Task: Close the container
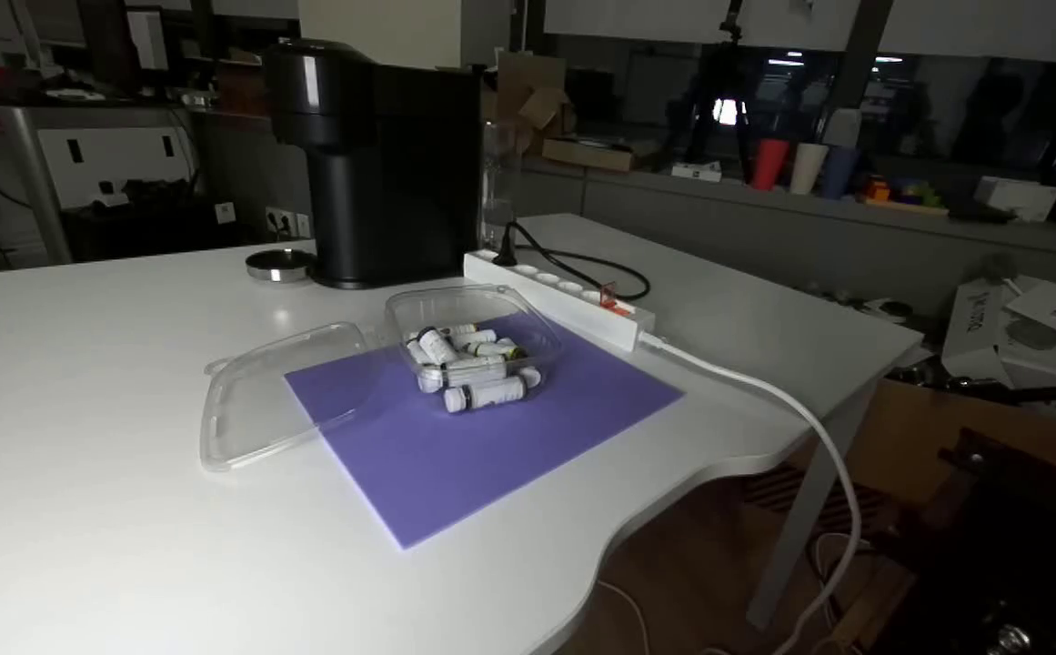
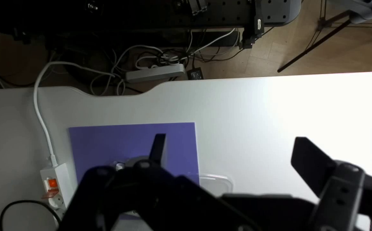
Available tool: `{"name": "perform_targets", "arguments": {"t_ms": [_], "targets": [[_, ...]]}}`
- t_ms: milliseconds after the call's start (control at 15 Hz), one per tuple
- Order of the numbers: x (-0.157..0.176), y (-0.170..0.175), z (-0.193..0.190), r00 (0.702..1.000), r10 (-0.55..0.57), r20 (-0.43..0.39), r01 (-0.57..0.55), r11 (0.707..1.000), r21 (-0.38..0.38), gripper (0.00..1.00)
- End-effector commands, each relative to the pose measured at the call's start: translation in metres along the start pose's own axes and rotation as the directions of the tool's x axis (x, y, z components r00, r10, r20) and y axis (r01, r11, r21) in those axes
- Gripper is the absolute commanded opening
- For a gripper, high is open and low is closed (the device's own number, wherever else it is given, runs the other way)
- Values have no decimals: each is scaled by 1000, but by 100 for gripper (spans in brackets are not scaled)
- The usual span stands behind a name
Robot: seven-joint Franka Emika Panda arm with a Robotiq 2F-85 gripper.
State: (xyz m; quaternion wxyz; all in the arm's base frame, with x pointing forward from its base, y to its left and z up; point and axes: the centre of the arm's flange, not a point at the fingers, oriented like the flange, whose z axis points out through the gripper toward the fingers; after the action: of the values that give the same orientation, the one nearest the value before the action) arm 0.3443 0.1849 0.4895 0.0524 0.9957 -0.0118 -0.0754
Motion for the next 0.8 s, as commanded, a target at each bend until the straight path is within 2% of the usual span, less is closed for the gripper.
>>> {"name": "perform_targets", "arguments": {"t_ms": [0, 67, 267, 467, 600, 733], "targets": [[0, 0, 0, 1000, 0, 0, 0, 1000, 0, 100], [0, 0, 0, 1000, 0, 0, 0, 1000, 0, 100], [5, -3, 5, 997, 6, -81, -15, 993, -117, 100], [26, 12, 23, 983, -40, -178, -9, 964, -267, 100], [45, 22, 38, 966, -85, -244, -3, 941, -339, 100], [63, 30, 58, 953, -142, -267, 39, 933, -358, 100]]}}
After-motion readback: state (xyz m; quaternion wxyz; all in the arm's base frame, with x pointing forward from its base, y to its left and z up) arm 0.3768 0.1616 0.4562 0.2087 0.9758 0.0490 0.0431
